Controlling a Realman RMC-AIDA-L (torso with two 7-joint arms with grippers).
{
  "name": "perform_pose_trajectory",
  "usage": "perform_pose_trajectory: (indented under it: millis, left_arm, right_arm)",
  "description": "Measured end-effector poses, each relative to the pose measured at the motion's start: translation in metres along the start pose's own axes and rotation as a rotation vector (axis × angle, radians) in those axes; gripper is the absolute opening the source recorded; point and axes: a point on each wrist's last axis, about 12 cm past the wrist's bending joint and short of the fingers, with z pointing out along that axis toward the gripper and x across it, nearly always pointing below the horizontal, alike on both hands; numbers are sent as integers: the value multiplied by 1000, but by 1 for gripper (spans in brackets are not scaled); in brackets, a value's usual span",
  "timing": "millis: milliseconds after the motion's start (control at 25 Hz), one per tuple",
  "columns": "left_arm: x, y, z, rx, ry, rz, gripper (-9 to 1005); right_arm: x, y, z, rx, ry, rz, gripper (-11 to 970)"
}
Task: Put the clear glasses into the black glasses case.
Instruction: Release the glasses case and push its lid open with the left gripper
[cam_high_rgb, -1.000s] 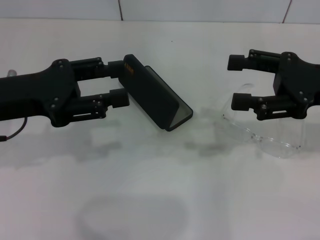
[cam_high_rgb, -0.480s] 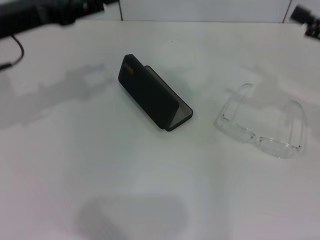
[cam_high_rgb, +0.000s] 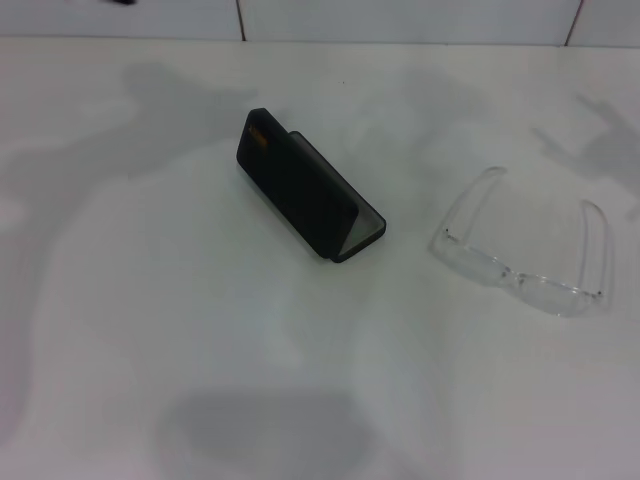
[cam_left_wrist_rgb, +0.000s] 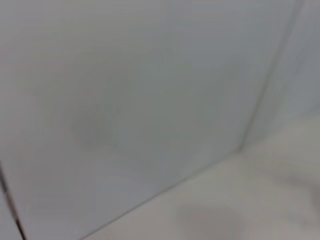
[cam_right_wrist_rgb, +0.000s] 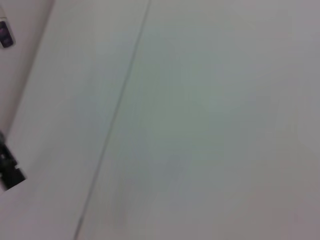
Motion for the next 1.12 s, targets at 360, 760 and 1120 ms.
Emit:
perform_pose_trajectory:
  millis: [360, 760, 1120]
  left_arm:
    - [-17, -60, 53, -29, 305, 166, 588]
    - [13, -101, 89, 118, 348, 227, 589]
    - [40, -108, 114, 140, 378, 305, 588]
  right_arm:
    - [9, 8, 3, -3, 9, 11, 885]
    - [24, 16, -5, 15, 36, 61, 885]
    - [33, 24, -8, 13, 49, 102, 885]
